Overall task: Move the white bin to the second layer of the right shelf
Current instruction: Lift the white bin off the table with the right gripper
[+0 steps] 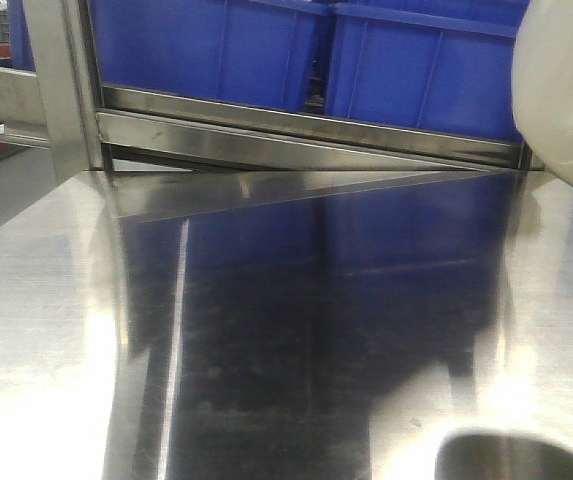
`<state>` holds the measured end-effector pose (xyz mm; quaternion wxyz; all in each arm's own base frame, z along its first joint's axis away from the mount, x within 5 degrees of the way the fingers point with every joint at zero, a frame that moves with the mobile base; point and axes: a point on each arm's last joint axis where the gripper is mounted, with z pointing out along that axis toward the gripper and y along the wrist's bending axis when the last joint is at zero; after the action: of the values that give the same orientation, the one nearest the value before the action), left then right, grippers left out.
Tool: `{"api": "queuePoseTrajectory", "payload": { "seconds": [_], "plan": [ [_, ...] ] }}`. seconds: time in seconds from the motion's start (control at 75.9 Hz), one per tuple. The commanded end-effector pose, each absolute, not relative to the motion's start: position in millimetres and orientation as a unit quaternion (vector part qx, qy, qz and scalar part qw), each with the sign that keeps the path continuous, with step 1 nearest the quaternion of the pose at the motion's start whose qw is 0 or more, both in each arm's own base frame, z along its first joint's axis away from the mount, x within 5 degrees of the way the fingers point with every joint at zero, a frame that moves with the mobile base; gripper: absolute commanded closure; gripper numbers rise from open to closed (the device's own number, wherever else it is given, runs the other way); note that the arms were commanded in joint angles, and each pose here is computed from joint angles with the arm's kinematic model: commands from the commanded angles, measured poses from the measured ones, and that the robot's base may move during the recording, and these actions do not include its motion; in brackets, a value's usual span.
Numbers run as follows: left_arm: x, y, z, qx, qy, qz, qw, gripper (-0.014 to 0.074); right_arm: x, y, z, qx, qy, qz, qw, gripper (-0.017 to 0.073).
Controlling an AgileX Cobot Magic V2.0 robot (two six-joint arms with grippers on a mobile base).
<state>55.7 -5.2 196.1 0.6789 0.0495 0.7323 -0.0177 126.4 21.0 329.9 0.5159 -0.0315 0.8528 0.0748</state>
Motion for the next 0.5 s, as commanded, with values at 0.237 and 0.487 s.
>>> {"api": "queuePoseTrajectory", "payload": {
  "seconds": [0.237, 0.487],
  "plan": [
    [56.4, -5.5, 192.4, 0.049, 0.71, -0.021, 0.702, 0.0509, 128.4, 20.4, 348.9, -0.026, 0.817, 0.079, 0.571, 0.0503],
    [56.4, -5.5, 192.4, 0.049, 0.71, -0.021, 0.702, 0.0509, 128.4, 20.4, 348.9, -0.026, 0.817, 0.079, 0.571, 0.0503]
  ]
}}
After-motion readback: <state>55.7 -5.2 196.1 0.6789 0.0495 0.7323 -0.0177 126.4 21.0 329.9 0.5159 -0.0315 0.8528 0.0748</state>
